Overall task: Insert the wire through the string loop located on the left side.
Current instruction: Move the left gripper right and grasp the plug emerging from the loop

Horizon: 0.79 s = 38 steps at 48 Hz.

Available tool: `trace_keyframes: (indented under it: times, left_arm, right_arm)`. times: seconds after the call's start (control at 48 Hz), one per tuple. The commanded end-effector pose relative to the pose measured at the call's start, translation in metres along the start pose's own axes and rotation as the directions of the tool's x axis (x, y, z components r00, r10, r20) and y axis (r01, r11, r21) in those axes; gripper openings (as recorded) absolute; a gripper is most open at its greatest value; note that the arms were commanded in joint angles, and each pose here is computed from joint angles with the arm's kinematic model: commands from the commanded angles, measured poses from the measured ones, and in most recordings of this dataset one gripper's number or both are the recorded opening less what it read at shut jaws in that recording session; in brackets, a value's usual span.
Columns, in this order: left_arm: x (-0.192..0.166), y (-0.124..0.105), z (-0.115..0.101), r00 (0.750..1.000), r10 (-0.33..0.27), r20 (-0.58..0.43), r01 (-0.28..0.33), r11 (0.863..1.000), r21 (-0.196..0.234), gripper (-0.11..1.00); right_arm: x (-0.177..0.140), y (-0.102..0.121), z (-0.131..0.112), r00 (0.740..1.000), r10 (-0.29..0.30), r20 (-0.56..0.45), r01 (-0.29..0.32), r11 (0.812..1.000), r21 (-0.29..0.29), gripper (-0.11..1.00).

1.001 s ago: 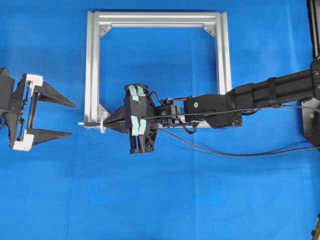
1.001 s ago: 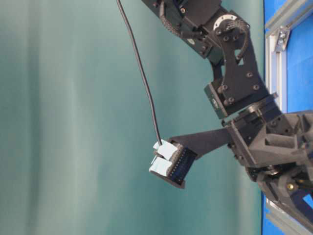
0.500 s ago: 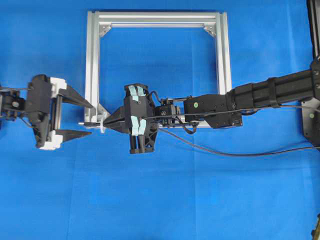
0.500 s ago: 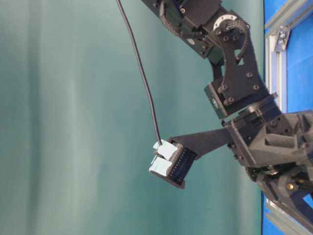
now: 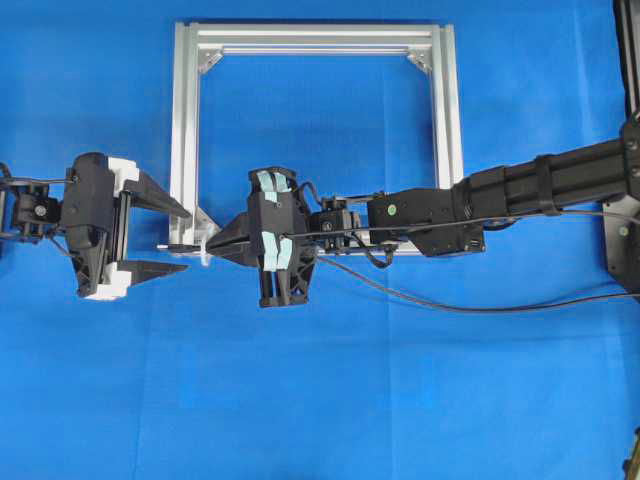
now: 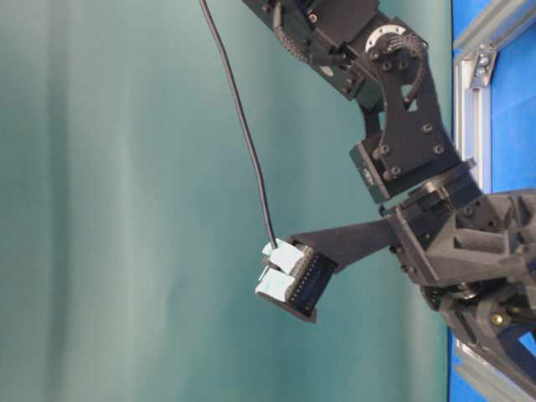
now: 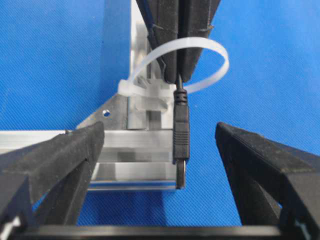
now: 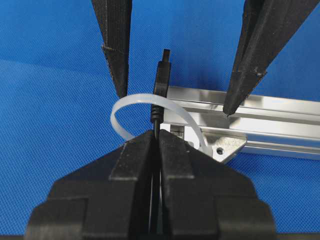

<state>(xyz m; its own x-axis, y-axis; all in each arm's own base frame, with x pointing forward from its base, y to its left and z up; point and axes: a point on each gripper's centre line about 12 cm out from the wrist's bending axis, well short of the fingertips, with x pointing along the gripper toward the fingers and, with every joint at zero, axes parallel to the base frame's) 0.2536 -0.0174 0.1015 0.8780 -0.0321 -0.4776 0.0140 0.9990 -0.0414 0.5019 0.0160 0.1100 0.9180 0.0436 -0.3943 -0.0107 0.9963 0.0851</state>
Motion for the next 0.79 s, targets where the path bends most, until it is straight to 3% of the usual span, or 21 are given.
trace_keyframes:
  times: [0.0, 0.542, 0.626, 0.771]
  left_arm:
    - [0.0011, -0.0003, 0.0066, 1.000, -0.002, 0.026, 0.002, 1.000, -0.001, 0.89]
    - [0.0014, -0.0057, 0.0050, 1.000, -0.021, 0.013, 0.021, 1.000, 0.010, 0.85]
    - [0.0019, -0.0073, 0.0034, 1.000, -0.026, -0.006, 0.026, 1.000, 0.010, 0.71]
    - [0.0013, -0.0077, 0.0032, 1.000, -0.028, -0.008, 0.028, 1.000, 0.013, 0.26]
  right_arm:
    - [-0.0022, 0.0002, 0.0183, 0.999, 0.003, 0.047, -0.003, 1.000, -0.001, 0.00]
    - [-0.0025, 0.0003, 0.0190, 0.999, 0.003, 0.049, -0.003, 1.000, -0.001, 0.00]
    - [-0.0025, 0.0003, 0.0190, 0.999, 0.003, 0.049, -0.003, 1.000, -0.001, 0.00]
    - [-0.0027, 0.0002, 0.0182, 0.999, 0.003, 0.046, -0.002, 1.000, -0.001, 0.00]
